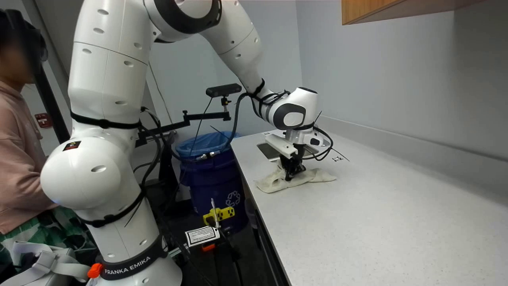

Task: Use the towel to wipe the countertop

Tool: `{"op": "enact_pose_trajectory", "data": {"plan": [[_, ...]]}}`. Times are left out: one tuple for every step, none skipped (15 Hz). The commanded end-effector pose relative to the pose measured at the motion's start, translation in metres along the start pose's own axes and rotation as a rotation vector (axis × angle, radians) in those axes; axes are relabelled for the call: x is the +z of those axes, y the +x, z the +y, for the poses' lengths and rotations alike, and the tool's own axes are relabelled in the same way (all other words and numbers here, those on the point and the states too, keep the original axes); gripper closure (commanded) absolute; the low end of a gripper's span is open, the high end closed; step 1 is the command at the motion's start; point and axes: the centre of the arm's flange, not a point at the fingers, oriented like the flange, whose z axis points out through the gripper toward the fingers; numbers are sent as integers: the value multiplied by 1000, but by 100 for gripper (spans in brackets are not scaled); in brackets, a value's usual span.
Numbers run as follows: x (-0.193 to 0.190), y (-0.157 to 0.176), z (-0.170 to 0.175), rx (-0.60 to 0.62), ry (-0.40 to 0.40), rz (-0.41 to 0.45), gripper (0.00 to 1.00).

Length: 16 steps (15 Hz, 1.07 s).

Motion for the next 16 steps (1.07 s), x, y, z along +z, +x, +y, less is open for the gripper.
{"op": "enact_pose_trajectory", "data": {"plan": [[-6, 45, 22, 49, -37, 75, 100], [-11, 56, 32, 62, -55, 100, 100], [-15, 65, 41, 75, -73, 119, 100], [-18, 75, 50, 90, -91, 138, 100], [-22, 84, 60, 105, -108, 155, 100], [-26, 92, 69, 122, -123, 171, 100], [-31, 100, 77, 136, -136, 187, 100], [-35, 110, 85, 152, -151, 206, 100], [-39, 118, 92, 165, -165, 223, 100], [-44, 127, 98, 179, -180, 247, 100], [-49, 137, 105, 195, -193, 269, 100], [-52, 147, 111, 211, -206, 293, 100], [-55, 156, 116, 226, -218, 314, 100], [-58, 164, 122, 242, -227, 333, 100], [-59, 173, 127, 257, -240, 350, 100], [-60, 180, 132, 270, -250, 363, 100]]}}
